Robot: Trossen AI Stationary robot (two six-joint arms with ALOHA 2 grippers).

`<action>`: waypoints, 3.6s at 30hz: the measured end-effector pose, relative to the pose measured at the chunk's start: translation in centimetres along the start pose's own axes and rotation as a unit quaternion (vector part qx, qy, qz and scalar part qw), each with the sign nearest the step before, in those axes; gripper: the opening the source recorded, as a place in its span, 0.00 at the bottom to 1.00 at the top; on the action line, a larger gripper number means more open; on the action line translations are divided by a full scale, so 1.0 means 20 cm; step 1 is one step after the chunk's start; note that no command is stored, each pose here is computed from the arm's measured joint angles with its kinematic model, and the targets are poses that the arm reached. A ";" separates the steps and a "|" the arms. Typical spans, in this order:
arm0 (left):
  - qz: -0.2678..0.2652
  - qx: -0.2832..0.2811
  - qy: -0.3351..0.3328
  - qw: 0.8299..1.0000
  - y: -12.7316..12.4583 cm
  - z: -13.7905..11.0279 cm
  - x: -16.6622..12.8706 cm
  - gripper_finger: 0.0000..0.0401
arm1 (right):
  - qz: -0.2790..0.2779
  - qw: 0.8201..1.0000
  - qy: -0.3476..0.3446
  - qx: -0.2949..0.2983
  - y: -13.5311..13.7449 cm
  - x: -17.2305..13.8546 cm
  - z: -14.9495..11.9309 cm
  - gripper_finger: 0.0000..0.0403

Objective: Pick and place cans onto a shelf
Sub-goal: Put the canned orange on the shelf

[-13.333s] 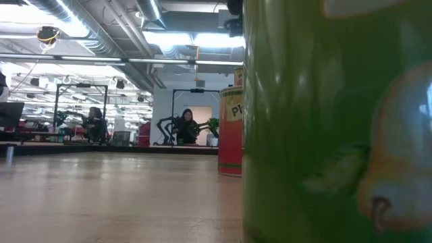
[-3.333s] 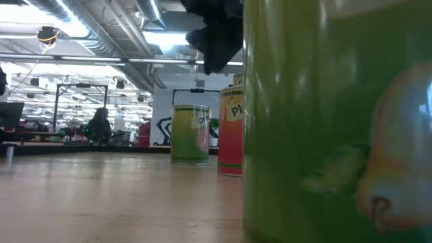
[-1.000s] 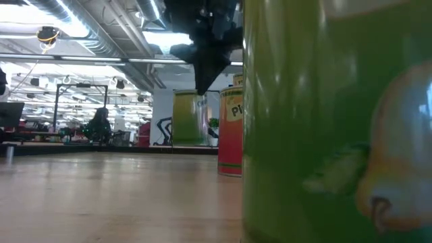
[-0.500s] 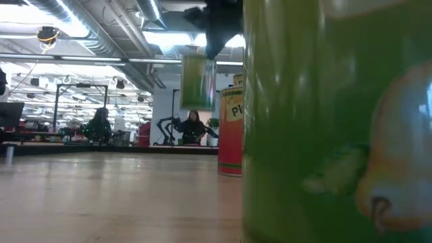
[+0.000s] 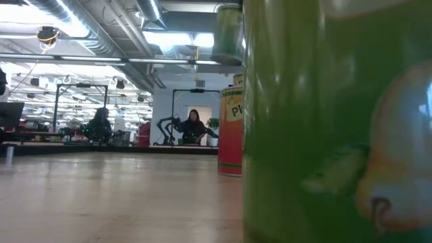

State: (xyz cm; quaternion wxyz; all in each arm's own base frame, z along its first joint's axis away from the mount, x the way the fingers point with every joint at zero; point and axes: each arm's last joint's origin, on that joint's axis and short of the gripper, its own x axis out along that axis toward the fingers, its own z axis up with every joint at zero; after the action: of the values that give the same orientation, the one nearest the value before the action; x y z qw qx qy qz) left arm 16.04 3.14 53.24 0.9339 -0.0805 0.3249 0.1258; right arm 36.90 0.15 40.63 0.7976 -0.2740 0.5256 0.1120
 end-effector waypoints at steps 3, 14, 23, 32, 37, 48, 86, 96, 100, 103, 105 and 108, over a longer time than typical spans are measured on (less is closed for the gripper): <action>0.000 0.000 0.000 1.000 0.00 0.00 0.00 0.00 | -0.027 0.999 0.024 0.024 0.01 -0.10 -0.06 0.00; 0.000 0.000 0.001 1.000 0.00 0.00 0.00 0.00 | -0.069 0.991 -0.048 0.103 0.06 -0.44 -0.21 0.00; 0.000 0.000 0.001 1.000 0.00 0.00 0.00 0.00 | -0.081 0.983 -0.077 0.147 0.11 -0.59 -0.33 0.00; 0.000 0.000 0.001 1.000 0.00 0.00 0.00 0.00 | -0.087 0.975 -0.049 0.200 0.22 -0.63 -0.51 0.00; 0.000 0.000 0.001 1.000 0.00 0.00 0.00 0.00 | -0.110 0.960 -0.025 0.256 0.30 -0.63 -0.65 0.00; 0.000 0.000 0.004 1.000 0.00 0.01 0.02 0.00 | -0.160 0.913 0.029 0.375 0.44 -0.54 -0.95 0.00; 0.000 0.013 0.031 0.999 -0.01 0.04 0.13 0.00 | -0.151 0.869 0.158 0.444 0.37 -0.29 -1.25 0.00; 0.000 0.013 0.031 0.999 -0.01 0.04 0.13 0.00 | -0.140 0.877 0.184 0.420 0.33 -0.25 -1.24 0.01; 0.000 0.013 0.031 0.999 -0.01 0.04 0.13 0.00 | -0.141 0.878 0.188 0.418 0.33 -0.24 -1.24 0.02; 0.000 0.014 0.031 0.999 -0.01 0.04 0.13 0.00 | -0.141 0.877 0.188 0.418 0.33 -0.24 -1.24 0.02; 0.000 0.014 0.031 0.999 -0.01 0.04 0.13 0.00 | -0.142 0.877 0.188 0.418 0.33 -0.24 -1.24 0.02; 0.000 0.014 0.031 0.999 -0.01 0.04 0.13 0.00 | -0.146 0.875 0.187 0.421 0.33 -0.24 -1.24 0.02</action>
State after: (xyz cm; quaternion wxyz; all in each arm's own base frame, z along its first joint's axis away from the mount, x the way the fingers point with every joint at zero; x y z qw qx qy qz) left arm 18.65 3.63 52.26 0.9242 -0.0717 0.3558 0.1188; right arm 12.50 -7.66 35.56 0.7317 -0.0015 0.6165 -0.2908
